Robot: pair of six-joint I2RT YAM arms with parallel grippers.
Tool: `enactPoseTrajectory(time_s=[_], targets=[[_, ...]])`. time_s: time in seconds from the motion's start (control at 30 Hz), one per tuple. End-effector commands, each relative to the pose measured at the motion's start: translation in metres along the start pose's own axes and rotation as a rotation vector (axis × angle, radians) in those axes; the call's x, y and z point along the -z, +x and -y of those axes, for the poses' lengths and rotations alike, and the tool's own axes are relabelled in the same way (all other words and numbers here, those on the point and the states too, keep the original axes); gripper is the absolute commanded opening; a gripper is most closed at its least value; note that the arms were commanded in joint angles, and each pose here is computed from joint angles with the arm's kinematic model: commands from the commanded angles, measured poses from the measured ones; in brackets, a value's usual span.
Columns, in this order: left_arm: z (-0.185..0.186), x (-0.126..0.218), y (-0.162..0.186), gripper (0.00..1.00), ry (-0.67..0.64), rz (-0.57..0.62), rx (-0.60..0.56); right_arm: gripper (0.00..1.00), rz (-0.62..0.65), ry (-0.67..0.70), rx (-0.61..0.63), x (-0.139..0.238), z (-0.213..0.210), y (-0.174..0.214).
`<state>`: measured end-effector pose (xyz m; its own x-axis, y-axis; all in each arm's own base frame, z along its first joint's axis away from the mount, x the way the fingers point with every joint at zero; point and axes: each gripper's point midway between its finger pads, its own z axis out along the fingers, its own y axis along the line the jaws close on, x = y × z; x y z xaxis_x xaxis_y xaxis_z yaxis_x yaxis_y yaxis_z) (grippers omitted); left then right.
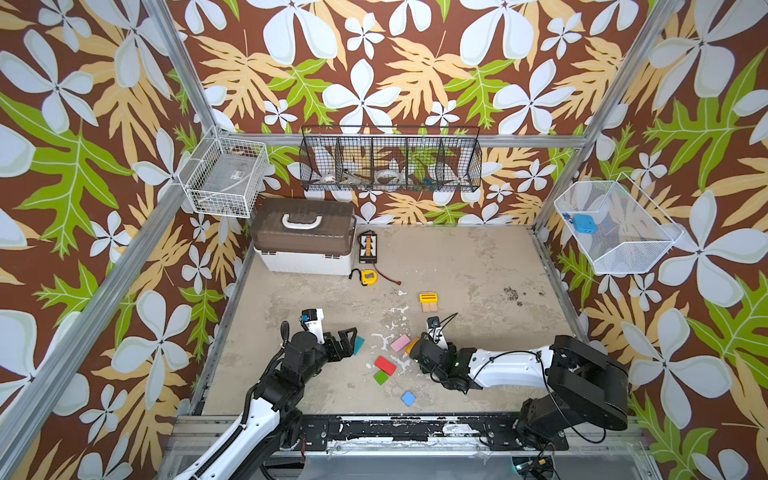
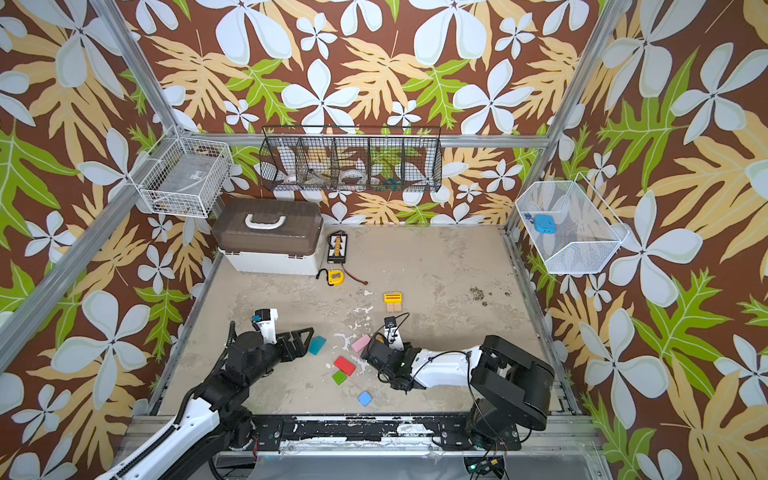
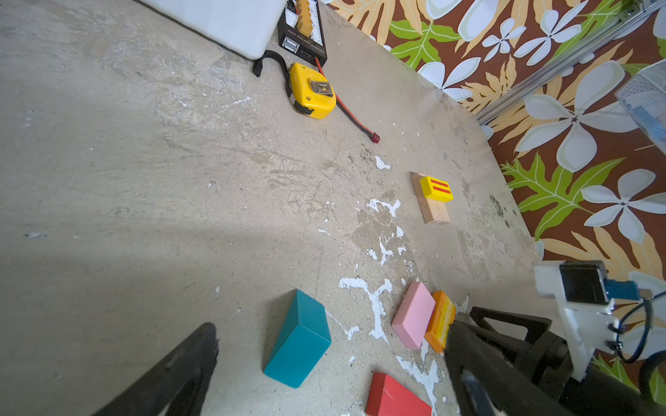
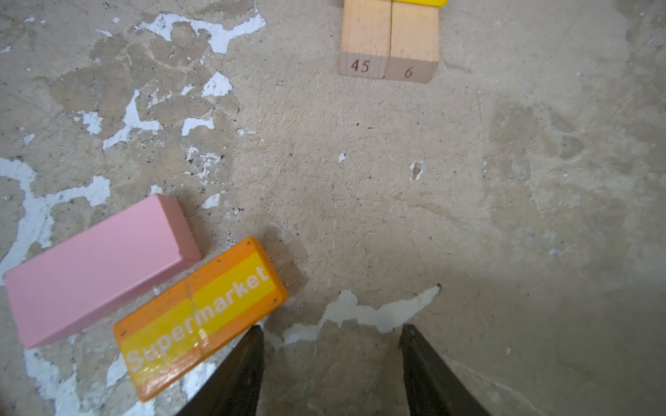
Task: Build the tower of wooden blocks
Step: 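Lower the right gripper and grasp the orange 'Supermarket' block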
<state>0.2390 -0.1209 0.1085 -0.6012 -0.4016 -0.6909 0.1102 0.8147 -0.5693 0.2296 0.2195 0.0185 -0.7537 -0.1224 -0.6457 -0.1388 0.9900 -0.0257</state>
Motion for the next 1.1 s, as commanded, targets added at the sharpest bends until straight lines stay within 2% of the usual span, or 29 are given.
enactPoseTrajectory(time_s=[0.0,0.13,0.3,0.53,0.83,1.07], targets=[[0.005,0.000,-0.004,1.00,0.019,0.016,0.006,0.64,-0.028,-0.028,0.043,0.005,-0.001,0.008],[0.005,0.001,-0.005,1.00,0.023,0.016,0.006,0.82,0.024,-0.100,0.059,0.022,-0.012,0.004],[0.005,0.001,-0.004,1.00,0.023,0.016,0.007,0.94,0.046,-0.206,0.062,0.032,-0.025,0.000],[0.005,0.001,-0.005,1.00,0.024,0.018,0.006,0.93,0.027,-0.209,0.127,0.023,-0.040,-0.006],[0.006,0.002,-0.005,1.00,0.030,0.019,0.006,0.98,0.013,-0.114,0.149,0.005,-0.028,-0.005],[0.007,0.001,-0.004,1.00,0.032,0.018,0.006,0.94,-0.012,-0.068,0.159,-0.010,-0.025,-0.003]])
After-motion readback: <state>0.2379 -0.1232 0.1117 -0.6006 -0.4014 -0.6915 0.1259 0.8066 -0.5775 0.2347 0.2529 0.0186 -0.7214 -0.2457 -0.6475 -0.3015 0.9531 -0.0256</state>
